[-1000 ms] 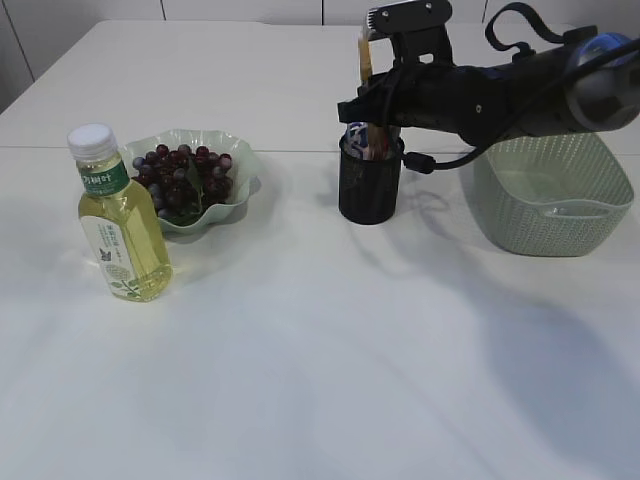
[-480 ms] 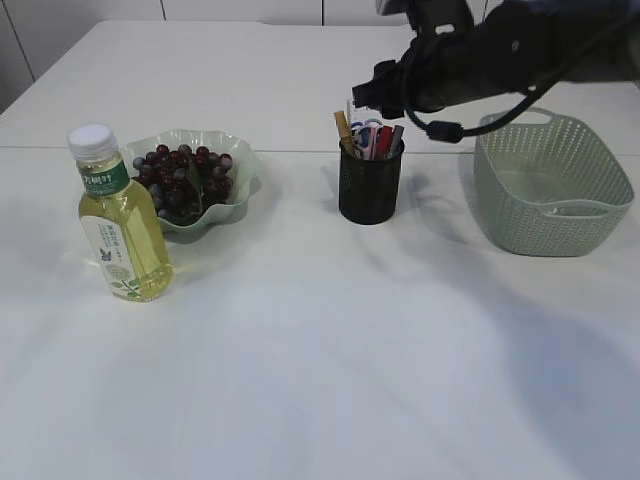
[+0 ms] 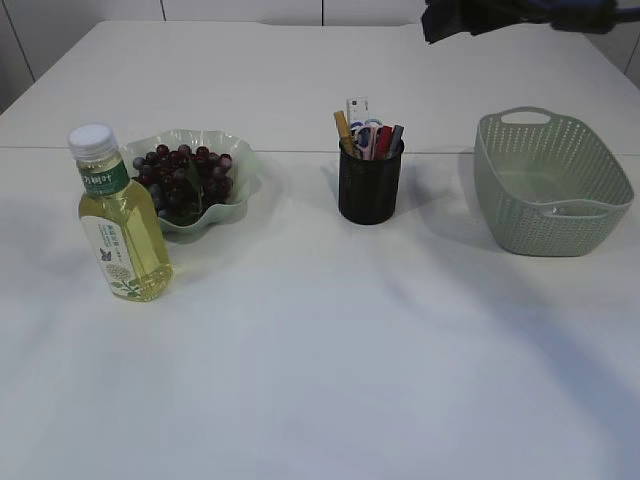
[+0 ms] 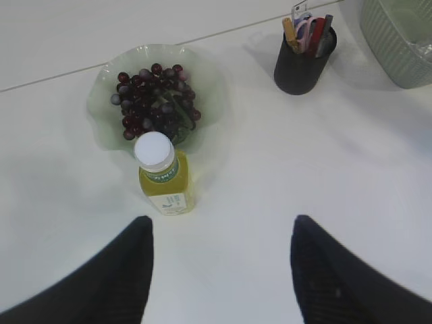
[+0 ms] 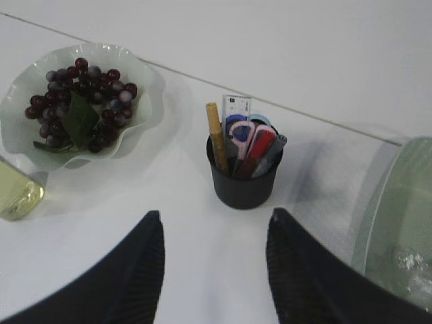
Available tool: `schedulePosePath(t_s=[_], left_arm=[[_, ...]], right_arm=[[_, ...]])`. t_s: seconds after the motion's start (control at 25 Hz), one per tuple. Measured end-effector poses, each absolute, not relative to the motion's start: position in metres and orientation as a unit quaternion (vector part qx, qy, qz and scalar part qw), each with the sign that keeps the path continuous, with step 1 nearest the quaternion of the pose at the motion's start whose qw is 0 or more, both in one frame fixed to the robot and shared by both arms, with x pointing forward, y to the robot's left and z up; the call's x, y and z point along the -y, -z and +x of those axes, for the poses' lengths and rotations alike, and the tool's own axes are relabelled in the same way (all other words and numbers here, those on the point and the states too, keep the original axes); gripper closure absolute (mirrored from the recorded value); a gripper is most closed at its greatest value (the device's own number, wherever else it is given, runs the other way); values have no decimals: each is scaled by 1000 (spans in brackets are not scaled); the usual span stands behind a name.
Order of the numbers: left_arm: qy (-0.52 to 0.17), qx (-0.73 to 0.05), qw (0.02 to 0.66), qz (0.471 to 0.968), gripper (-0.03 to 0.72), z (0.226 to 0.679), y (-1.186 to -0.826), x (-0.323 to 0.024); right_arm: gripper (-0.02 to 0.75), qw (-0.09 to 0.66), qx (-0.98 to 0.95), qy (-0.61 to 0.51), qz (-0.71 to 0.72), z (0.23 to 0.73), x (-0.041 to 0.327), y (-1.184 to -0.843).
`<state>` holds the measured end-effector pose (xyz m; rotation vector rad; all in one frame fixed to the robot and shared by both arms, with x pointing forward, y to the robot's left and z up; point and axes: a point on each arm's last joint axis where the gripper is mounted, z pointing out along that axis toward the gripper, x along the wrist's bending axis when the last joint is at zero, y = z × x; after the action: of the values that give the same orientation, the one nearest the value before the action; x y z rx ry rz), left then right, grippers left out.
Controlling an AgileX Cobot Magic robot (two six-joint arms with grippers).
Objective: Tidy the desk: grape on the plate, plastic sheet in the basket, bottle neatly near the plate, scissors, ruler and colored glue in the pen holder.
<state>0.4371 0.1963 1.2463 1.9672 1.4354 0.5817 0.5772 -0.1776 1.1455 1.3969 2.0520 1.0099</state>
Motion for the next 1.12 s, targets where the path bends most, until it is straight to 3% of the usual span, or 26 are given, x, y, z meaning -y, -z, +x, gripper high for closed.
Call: schedulePosePath(t_s=[0.36, 0.64, 0.92, 1.12], left_arm=[[-192, -543, 326, 749, 214, 435, -1246, -192], [-189, -509, 329, 773, 214, 429, -1246, -191], [-216, -426, 403, 781, 214, 372, -1246, -217], [-217, -396, 431, 781, 216, 322, -1209, -243]], right_arm=[[338, 192, -782, -298, 513, 525, 196, -1171], [339, 217, -774, -313, 505, 486, 211, -1189], [339, 254, -755, -350, 493, 415, 236, -1172], [339, 304, -736, -375, 475, 365, 256, -1155]])
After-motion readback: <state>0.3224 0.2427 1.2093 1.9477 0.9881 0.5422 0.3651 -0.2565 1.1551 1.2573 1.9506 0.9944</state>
